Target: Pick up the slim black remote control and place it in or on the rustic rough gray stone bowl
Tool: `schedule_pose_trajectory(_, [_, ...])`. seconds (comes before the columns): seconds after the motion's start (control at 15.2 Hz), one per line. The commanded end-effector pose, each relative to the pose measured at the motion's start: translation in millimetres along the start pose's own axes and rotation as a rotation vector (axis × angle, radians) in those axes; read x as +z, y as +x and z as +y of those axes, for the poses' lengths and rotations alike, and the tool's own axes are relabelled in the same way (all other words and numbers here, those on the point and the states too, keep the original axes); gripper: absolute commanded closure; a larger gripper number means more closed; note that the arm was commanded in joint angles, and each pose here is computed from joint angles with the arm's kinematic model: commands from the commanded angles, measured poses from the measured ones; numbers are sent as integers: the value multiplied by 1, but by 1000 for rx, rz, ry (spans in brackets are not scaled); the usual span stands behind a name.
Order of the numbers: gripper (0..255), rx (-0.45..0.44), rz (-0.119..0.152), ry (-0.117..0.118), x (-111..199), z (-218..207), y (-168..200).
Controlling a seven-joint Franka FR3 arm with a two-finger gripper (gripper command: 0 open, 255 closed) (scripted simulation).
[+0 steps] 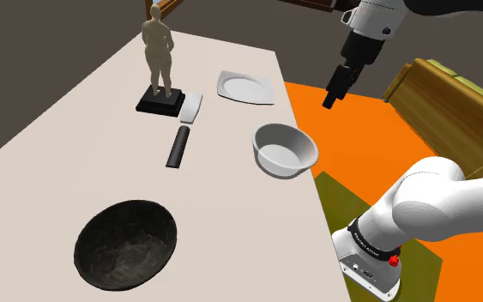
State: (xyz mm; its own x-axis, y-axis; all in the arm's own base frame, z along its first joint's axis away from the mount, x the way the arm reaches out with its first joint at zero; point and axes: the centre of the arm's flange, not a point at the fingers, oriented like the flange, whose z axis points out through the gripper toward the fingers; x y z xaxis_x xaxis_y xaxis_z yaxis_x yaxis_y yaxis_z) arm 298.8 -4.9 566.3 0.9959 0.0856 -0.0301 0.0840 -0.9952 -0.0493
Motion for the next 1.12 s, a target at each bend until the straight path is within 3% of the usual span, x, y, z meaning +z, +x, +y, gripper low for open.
schedule_pose_trajectory(0.0, [0, 0, 0, 0, 0, 0, 0])
schedule_pose_trajectory(1.06, [0, 379, 109, -71, 103, -158, 99])
